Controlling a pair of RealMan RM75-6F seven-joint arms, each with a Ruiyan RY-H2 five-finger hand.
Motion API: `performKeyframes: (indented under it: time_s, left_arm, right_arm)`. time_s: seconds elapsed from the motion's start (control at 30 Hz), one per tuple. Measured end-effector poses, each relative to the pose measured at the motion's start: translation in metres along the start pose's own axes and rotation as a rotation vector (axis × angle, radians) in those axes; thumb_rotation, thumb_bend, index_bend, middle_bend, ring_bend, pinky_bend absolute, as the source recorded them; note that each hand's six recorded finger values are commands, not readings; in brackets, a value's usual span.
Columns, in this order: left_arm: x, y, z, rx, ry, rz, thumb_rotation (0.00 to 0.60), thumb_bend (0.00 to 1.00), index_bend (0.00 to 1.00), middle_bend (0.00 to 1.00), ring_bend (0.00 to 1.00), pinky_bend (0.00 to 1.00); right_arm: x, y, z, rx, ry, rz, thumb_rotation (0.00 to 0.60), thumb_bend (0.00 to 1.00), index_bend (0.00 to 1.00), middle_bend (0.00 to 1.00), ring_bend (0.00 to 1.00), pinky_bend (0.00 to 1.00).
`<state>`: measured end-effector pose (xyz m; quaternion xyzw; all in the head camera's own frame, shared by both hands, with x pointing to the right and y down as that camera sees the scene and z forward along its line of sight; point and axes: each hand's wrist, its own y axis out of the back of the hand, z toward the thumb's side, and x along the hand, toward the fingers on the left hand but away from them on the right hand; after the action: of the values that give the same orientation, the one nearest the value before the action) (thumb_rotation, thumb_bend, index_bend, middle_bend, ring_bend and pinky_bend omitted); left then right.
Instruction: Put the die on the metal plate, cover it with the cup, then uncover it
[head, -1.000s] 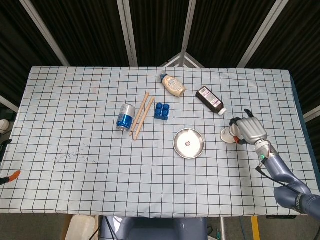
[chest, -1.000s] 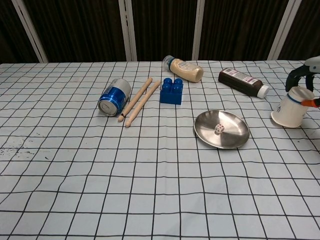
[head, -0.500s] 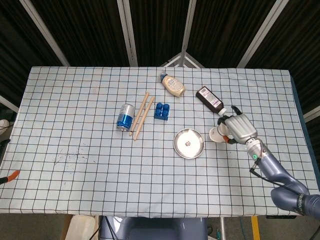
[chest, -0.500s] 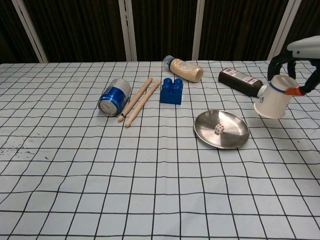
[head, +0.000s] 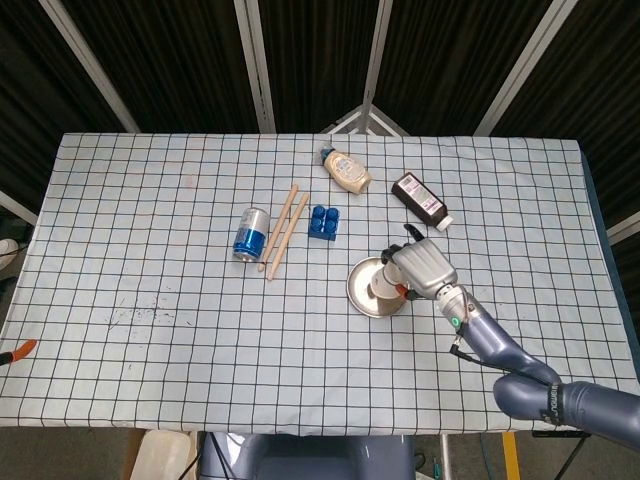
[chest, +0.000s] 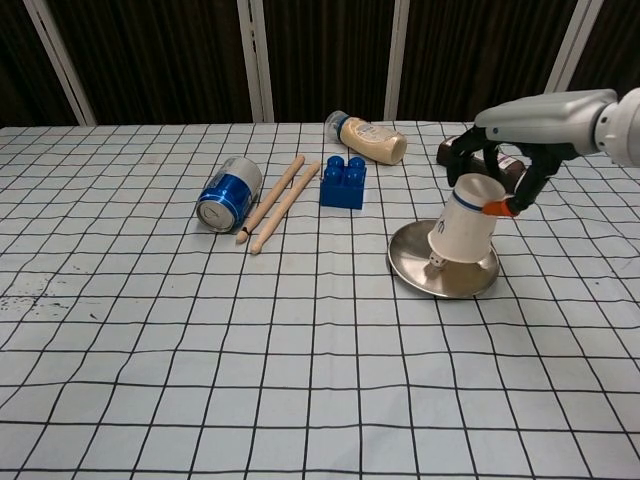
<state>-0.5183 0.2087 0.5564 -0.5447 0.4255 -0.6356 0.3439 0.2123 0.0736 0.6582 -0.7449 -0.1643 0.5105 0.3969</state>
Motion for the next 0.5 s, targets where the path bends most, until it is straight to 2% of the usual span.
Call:
performKeyframes:
  time_s: [0.27,0.5]
  left_arm:
    - [0.002,-0.002,0.003,0.002,-0.012,-0.008,0.6,0.13,0.16,0.0,0.0,0.06]
    - [0.001,-0.001,0.001,0.002,-0.007,-0.006,0.6,0.13,0.16,0.0,0.0,0.06]
  right_arm:
    - [-0.012,-0.004,0.018,-0.004,0.014,-0.005,0.6,0.49,0.47,0.42,0.44,0.06]
    - [-0.015,-0.01,0.017,-0.003,0.008,0.001,0.6,0.49,0.47,0.42,0.44,0.06]
